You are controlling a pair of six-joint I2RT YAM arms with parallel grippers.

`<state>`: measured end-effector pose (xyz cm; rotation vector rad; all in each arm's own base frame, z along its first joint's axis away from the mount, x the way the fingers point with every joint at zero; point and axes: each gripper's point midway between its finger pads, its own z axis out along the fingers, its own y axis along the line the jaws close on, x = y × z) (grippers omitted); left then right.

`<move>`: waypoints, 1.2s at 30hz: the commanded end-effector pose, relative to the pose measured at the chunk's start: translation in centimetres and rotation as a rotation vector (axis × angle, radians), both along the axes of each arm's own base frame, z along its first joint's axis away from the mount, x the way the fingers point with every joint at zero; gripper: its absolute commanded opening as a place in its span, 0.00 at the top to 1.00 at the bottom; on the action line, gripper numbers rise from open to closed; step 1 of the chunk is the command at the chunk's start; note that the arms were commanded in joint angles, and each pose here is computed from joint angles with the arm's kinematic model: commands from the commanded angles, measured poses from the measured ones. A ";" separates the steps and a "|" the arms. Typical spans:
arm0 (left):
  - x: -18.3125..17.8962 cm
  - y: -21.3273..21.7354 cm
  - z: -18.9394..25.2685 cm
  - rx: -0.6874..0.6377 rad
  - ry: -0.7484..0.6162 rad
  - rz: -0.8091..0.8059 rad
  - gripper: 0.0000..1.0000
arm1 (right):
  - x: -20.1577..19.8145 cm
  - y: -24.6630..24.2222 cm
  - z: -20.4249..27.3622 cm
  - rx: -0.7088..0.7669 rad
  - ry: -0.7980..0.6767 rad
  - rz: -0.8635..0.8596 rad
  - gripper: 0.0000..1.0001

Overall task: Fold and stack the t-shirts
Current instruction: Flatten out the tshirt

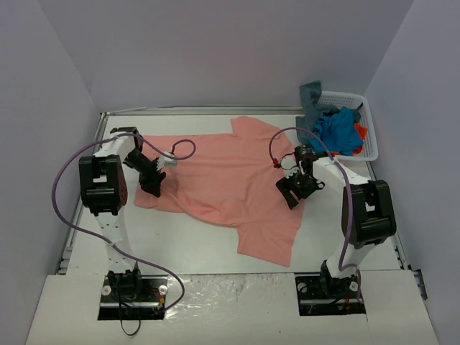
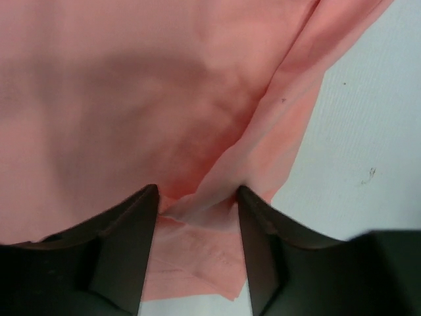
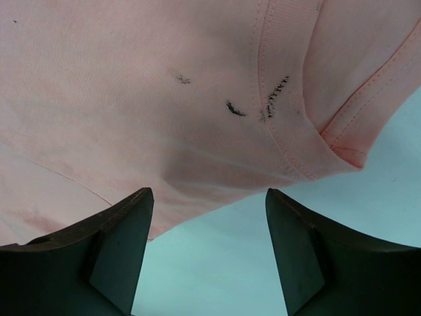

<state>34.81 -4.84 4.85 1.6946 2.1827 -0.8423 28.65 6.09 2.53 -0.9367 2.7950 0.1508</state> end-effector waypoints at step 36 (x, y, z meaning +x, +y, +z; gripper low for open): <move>-4.9 1.5 4.5 0.174 -0.170 0.430 0.98 | -12.8 3.0 6.8 -0.071 0.208 0.594 0.58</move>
